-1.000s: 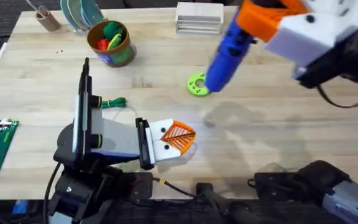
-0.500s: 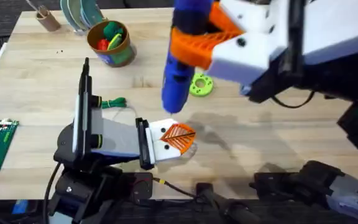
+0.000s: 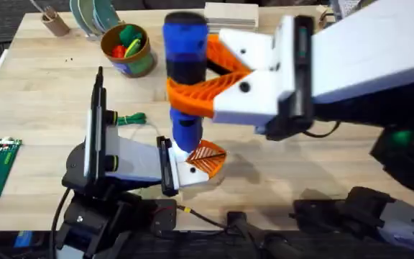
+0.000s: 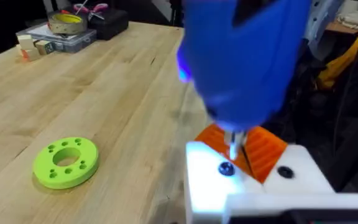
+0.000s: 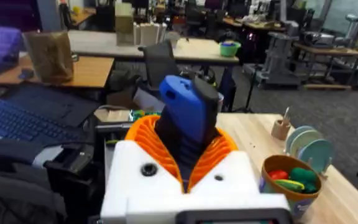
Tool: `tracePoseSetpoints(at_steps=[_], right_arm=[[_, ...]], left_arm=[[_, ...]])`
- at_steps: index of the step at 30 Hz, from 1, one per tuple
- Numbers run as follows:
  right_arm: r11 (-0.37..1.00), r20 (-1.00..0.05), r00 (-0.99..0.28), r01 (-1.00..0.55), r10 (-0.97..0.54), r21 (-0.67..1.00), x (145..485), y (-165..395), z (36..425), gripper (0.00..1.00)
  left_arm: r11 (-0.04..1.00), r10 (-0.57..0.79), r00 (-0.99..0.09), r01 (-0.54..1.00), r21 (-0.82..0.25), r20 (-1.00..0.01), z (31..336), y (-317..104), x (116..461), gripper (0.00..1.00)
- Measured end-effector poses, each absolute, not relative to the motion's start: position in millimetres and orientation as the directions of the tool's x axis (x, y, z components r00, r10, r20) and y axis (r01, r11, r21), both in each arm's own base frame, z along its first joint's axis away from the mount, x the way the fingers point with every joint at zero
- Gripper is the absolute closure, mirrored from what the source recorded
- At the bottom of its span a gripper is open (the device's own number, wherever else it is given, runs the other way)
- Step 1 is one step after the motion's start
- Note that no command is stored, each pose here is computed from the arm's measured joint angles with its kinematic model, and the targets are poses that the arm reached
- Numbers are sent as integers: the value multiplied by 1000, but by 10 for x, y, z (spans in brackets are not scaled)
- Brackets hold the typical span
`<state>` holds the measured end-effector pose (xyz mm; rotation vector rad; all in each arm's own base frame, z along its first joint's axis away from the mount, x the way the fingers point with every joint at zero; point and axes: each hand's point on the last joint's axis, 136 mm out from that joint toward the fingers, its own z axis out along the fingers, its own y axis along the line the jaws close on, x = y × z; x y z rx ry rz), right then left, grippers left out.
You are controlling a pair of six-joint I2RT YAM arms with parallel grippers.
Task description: Pick up the gripper from the table and insert it into the empty holder that is missing its gripper. Then pick up a screw, insert it into the mounting hole, and use the screwdriver to tighten it. Finally, clean up the table by picking up the vegetable and placing it into the bucket.
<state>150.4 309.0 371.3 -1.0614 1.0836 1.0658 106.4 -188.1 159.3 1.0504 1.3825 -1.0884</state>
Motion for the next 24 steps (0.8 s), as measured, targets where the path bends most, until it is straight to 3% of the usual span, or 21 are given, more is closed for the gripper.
tracePoseSetpoints(at_steps=[24], right_arm=[[153,-974,191,-973,121,-171,1490,3134,3706,972]], left_arm=[[204,34,-77,977,-68,-996,1593,-1881,1063,990]])
